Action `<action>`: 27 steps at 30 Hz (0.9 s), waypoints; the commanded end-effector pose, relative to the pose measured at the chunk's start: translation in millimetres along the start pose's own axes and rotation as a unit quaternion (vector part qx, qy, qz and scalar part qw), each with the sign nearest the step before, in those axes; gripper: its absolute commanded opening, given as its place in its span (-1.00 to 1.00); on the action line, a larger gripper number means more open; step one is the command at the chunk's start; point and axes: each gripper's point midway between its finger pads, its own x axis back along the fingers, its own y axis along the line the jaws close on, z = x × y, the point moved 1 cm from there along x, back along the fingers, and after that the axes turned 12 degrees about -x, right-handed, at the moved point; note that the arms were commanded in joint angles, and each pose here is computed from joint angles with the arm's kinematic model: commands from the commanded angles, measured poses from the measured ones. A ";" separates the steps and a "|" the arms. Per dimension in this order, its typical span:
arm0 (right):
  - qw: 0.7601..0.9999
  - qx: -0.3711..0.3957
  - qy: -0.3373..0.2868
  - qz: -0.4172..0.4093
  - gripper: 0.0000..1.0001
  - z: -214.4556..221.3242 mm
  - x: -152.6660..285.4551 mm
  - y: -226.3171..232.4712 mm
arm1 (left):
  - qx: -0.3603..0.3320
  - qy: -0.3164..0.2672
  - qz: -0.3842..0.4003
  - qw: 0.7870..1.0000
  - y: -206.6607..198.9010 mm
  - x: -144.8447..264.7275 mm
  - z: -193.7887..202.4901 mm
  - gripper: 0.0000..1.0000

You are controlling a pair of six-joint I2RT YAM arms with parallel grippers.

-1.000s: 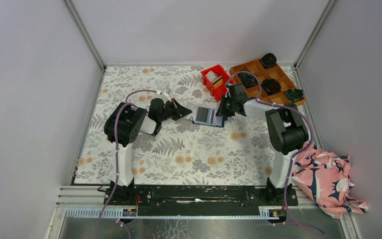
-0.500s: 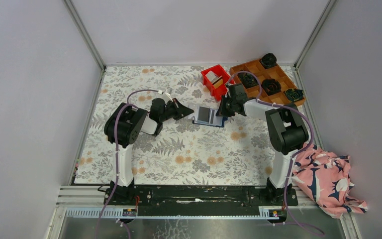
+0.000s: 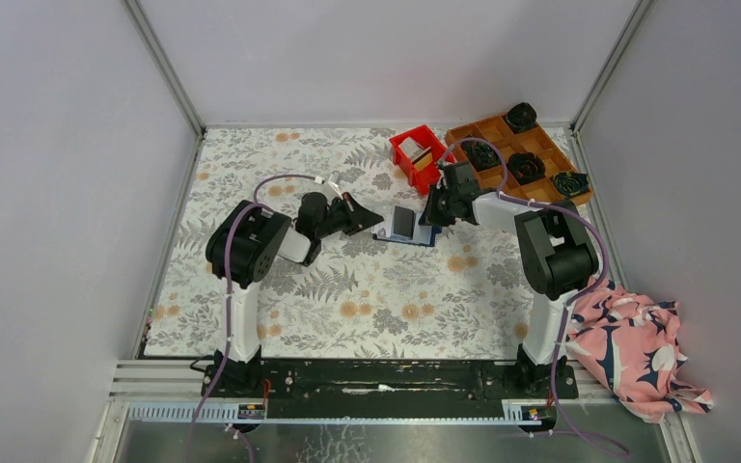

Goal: Put the credit cards into the card holder
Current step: Insert the credit card into the card holder.

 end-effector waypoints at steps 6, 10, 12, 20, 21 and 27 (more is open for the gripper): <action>1.000 0.004 0.002 0.004 -0.98 2.0 -4.6 -0.8 | -0.021 -0.009 0.019 1.000 -20.3 -12.1 -8.1 -1.00; 1.000 0.004 0.003 0.003 -0.98 2.9 -4.7 -0.4 | -0.021 0.001 0.008 1.000 -17.9 -15.4 -2.2 -1.00; 1.000 0.004 0.003 0.004 -0.98 2.9 -4.5 -0.7 | -0.021 0.006 0.004 1.000 -17.4 -16.6 0.5 -1.00; 1.000 0.004 -0.003 0.007 -0.99 2.0 -1.5 -2.0 | -0.028 0.019 -0.001 0.999 -25.6 -26.2 4.0 -1.00; 1.000 0.004 -0.004 0.008 -0.98 1.7 -1.1 -1.9 | -0.031 0.022 -0.001 0.999 -28.0 -27.8 4.8 -1.00; 1.000 0.003 -0.008 0.014 -0.99 2.6 1.0 -4.7 | -0.052 0.033 -0.010 0.998 -41.7 -34.6 7.8 -1.00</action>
